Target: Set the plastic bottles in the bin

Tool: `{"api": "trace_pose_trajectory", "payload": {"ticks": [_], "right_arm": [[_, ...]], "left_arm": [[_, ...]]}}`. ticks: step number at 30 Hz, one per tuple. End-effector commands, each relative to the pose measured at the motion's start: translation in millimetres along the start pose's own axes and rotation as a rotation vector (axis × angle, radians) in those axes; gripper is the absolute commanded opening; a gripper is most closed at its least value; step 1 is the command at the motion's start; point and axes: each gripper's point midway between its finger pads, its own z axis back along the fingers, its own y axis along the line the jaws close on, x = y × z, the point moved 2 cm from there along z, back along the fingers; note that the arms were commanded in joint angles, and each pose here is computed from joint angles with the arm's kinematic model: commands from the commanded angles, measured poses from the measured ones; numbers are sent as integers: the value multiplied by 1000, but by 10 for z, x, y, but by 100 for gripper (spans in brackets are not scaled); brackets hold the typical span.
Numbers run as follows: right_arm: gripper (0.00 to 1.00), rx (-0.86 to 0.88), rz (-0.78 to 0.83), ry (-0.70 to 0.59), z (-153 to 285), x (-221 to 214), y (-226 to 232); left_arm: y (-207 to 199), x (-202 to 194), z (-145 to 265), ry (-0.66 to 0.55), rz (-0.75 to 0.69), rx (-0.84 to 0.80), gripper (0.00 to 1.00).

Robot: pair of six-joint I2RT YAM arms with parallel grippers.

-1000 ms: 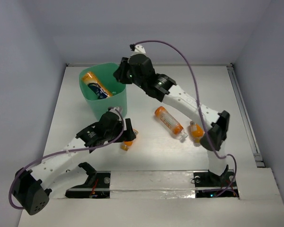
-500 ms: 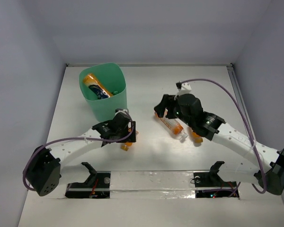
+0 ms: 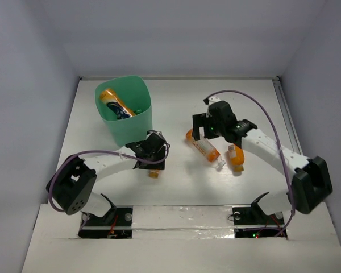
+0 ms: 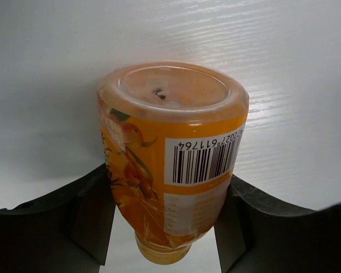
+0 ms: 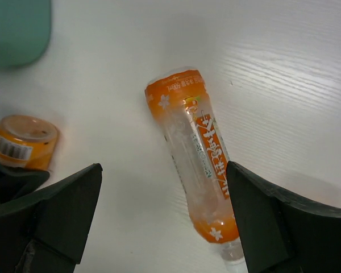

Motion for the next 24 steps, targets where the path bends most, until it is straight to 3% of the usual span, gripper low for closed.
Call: {"api": "trace_pose_trajectory", "payload": {"ticks": [1, 5, 10, 13, 15, 16, 19, 21, 24], "right_arm": [[95, 46, 120, 154, -162, -164, 38], [96, 13, 138, 208, -411, -194, 4], [95, -10, 114, 290, -704, -381, -65], [85, 11, 90, 327, -812, -486, -33], [77, 17, 75, 338, -842, -535, -25], [66, 9, 66, 342, -853, -562, -36], [56, -1, 47, 328, -834, -545, -40], [49, 19, 34, 288, -734, -446, 9], [48, 52, 8, 192, -476, -139, 121]], "left_arm": [[-192, 232, 129, -68, 28, -69, 42], [-298, 425, 467, -138, 78, -134, 39], [-457, 898, 1413, -349, 161, -279, 35], [-467, 1248, 2067, -509, 195, -334, 35], [-412, 1423, 2299, -559, 191, -299, 35], [-407, 1646, 2632, -650, 206, -302, 35], [-265, 2066, 2989, -771, 203, -232, 36], [-77, 2337, 2962, -806, 206, -158, 36], [290, 2622, 2890, -861, 234, -56, 36]]}}
